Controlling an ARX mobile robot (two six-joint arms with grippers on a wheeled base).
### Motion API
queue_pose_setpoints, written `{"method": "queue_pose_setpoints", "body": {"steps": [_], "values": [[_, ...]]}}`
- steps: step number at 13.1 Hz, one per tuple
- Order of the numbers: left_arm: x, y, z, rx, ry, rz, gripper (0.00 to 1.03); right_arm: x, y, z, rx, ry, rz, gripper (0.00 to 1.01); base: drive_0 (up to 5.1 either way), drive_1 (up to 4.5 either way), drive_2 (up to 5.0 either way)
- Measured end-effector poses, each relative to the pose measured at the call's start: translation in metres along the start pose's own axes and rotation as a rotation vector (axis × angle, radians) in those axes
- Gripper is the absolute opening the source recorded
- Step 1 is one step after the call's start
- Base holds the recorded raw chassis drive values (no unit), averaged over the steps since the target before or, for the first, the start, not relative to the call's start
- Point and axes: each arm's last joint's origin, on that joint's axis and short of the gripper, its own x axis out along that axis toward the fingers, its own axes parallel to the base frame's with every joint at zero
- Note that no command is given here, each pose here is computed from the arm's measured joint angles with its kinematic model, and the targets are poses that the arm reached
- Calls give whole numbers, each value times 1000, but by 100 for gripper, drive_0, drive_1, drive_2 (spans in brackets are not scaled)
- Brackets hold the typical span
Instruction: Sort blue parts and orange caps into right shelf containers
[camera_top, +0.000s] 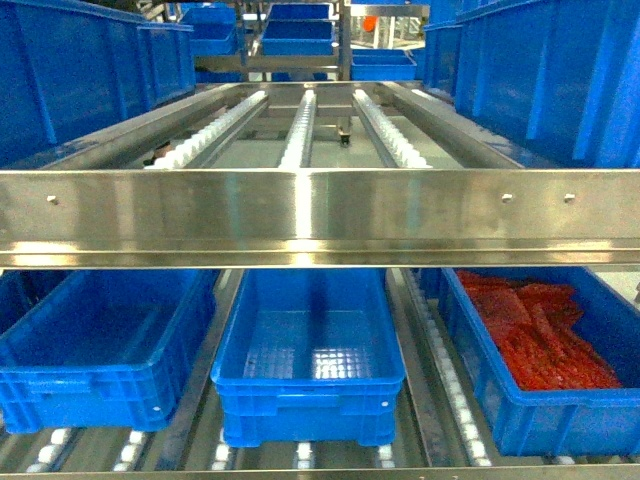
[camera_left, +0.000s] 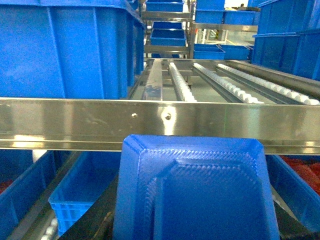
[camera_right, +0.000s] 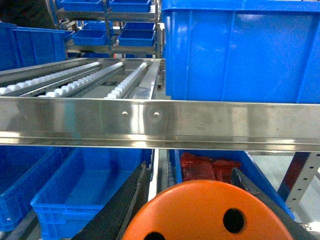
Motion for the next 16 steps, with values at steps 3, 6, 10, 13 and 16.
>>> {"method": "queue_pose_setpoints", "body": {"steps": [3,6,10,13,16], "values": [[0,0,0,0,0,0,44,0,0,0,0,-2,0,44,-487,258,258],[0,0,0,0,0,0,44,0,0,0,0,2,0,44,-487,258,258],[0,0,0,0,0,0,44,0,0,0,0,1,0,44,-487,258,258],[0,0,0,0,-1,1,44,0,0,0,0,-1,3,44,-487,258,258],[0,0,0,0,0,0,44,0,0,0,0,0,3,44,-487,258,258]]}}
